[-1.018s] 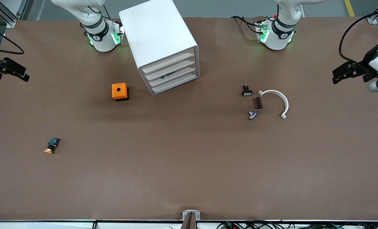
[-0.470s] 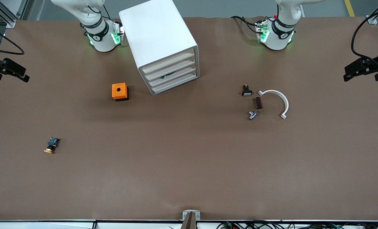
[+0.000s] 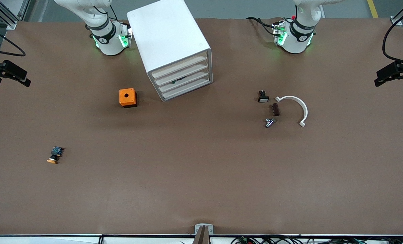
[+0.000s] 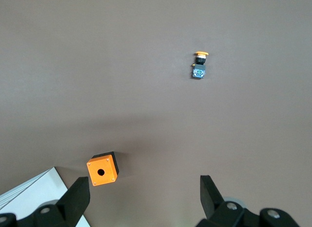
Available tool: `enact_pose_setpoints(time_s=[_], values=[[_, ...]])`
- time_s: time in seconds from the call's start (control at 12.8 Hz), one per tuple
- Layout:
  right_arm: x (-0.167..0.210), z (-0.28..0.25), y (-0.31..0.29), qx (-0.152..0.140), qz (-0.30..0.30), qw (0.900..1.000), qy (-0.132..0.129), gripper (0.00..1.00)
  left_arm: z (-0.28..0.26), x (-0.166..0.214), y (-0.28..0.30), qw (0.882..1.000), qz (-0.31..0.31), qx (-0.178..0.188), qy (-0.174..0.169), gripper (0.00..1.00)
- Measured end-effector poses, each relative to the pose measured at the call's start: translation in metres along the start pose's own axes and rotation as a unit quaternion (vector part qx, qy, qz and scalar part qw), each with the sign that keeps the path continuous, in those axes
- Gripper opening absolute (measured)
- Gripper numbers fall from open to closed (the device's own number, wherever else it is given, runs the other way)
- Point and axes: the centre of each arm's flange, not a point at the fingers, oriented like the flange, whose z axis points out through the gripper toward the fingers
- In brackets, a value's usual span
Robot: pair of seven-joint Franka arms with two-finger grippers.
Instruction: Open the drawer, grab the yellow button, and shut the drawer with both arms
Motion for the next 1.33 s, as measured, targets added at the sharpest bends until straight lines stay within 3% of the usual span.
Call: enact_pose_setpoints(time_s=[0.47, 0.86, 1.33], values=[[-0.001, -0.003, -0.001, 0.000, -0.001, 1.000, 0.004, 1.00, -0.004, -0.011, 0.057, 1.000, 0.000, -0.006, 0.007, 1.00], [-0.001, -0.003, -0.002, 0.000, -0.002, 1.000, 0.005, 1.00, 0.010, -0.049, 0.096, 1.000, 0.011, -0.002, 0.017, 1.00], [-0.001, -0.003, -0.002, 0.001, -0.002, 1.000, 0.005, 1.00, 0.002, -0.055, 0.089, 1.000, -0.007, -0.005, 0.025, 1.00]])
